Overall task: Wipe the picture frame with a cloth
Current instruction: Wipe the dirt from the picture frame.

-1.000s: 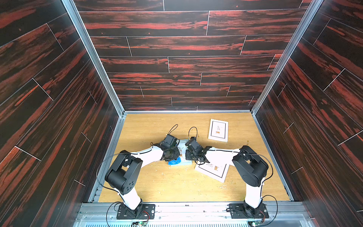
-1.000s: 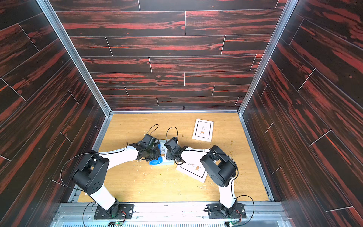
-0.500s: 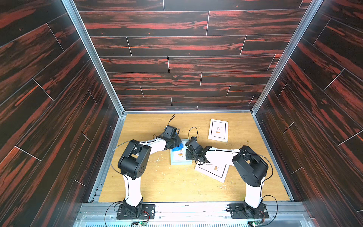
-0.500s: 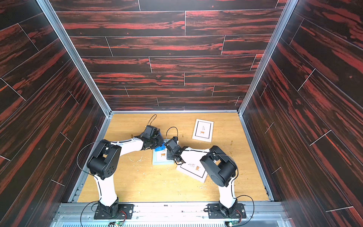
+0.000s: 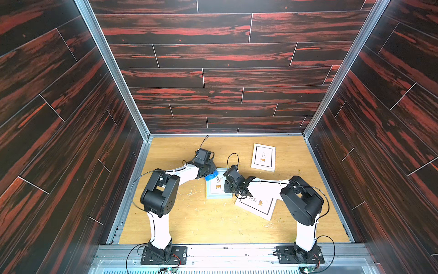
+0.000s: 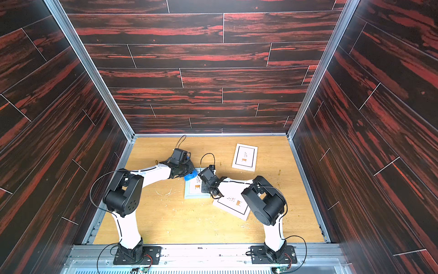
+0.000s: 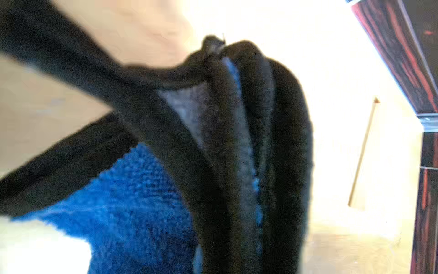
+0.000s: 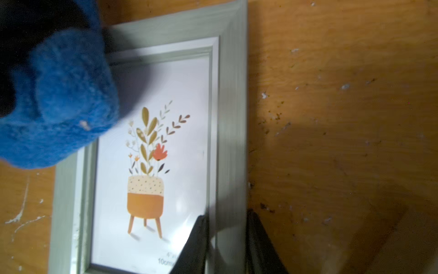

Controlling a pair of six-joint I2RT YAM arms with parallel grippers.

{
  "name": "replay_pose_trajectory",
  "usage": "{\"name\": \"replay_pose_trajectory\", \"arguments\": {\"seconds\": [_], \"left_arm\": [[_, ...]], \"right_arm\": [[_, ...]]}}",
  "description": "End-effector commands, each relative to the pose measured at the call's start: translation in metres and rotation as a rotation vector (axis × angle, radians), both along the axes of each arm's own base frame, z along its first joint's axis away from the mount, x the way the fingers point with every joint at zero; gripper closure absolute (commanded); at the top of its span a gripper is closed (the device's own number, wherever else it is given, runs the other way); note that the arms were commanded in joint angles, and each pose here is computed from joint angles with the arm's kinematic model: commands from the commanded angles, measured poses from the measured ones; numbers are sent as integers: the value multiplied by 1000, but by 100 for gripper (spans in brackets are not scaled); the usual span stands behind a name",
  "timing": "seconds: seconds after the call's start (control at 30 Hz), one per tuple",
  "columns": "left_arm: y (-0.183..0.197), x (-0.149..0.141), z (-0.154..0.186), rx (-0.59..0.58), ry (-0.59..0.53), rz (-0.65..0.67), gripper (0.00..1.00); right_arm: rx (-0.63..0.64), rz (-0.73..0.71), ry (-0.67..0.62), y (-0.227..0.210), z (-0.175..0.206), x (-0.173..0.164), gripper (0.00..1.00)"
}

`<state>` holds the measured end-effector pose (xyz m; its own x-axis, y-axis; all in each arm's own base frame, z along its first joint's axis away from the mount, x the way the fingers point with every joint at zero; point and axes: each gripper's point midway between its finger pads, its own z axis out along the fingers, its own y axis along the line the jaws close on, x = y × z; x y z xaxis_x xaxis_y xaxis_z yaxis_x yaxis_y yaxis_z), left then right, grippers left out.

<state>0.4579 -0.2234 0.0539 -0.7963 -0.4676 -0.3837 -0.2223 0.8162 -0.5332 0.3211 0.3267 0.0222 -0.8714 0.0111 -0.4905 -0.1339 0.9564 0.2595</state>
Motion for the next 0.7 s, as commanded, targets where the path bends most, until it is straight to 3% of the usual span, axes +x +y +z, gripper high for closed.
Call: {"name": "replay_pose_trajectory", "arguments": {"seconds": [0.0,0.07,0.27,0.33,0.57,0.67], "left_arm": [[-42,-8,-14,10,36,-91,100],[-41,-9,-17,16,44,-89,100],[21,-8,-17,30,52,11,100],[23,-7,-14,32,46,14,100],[-45,-9,-13,20,51,-101,100],[-41,-8,-14,41,52,-90,100]], "right_arm": [[-70,35,98,-6,-22,-25,100],[-82,28,96,-10,-22,-26,100],[-81,20,90,-14,-21,-27,100],[-74,26,95,-11,-23,-28,100],[-77,25,90,-10,-20,-25,100],[-84,21,91,-12,-21,-26,100]]}}
